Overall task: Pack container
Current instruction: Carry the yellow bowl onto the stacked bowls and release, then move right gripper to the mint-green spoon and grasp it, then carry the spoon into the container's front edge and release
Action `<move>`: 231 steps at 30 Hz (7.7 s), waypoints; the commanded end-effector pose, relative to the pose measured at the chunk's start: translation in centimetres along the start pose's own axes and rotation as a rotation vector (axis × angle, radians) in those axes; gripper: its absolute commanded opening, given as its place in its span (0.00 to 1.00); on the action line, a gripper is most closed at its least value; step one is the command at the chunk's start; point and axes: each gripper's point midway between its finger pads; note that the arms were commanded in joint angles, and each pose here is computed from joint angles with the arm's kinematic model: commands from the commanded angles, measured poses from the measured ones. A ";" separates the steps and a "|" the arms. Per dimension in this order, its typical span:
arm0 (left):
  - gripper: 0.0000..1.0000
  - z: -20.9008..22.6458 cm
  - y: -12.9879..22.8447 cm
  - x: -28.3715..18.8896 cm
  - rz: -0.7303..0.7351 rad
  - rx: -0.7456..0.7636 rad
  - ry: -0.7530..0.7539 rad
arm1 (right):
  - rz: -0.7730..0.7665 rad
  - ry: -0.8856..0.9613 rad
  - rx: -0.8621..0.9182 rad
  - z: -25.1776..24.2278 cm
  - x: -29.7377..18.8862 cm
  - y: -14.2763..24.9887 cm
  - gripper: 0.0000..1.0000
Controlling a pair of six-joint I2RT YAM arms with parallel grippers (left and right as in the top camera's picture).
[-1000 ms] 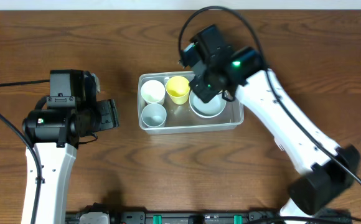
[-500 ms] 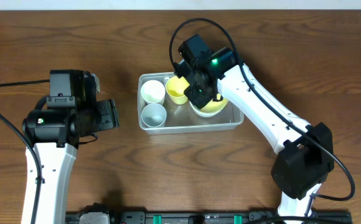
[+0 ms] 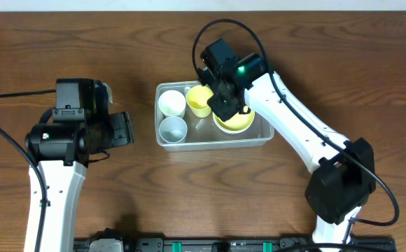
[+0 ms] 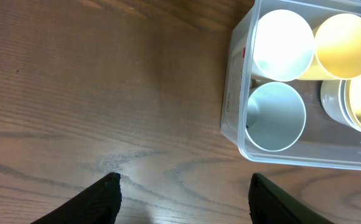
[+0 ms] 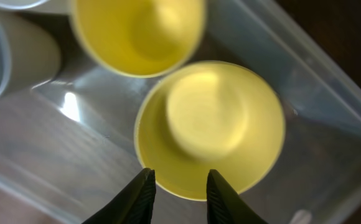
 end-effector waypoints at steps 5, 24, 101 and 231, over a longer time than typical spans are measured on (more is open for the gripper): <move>0.66 0.3 0.1 -0.2 -0.003 -0.006 -0.006 | -0.149 0.185 0.423 -8.6 -8.1 3.0 0.35; 0.66 0.3 0.2 -0.2 0.004 -0.007 -0.009 | 0.073 0.116 0.473 -15.9 -8.7 22.4 0.98; 0.66 0.8 1.3 -0.2 0.045 -0.015 -0.027 | 0.180 -0.055 0.439 -15.1 10.5 25.6 0.88; 0.66 0.8 1.3 -0.2 0.045 -0.015 -0.028 | -0.251 -0.006 -0.576 7.4 -0.4 1.5 0.71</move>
Point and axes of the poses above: each gripper's point midway between its finger pads, its own x axis out along the fingers, its own z axis along the line the jaws close on, y = z × x, and after that the axes turned 13 degrees about -x, right-handed
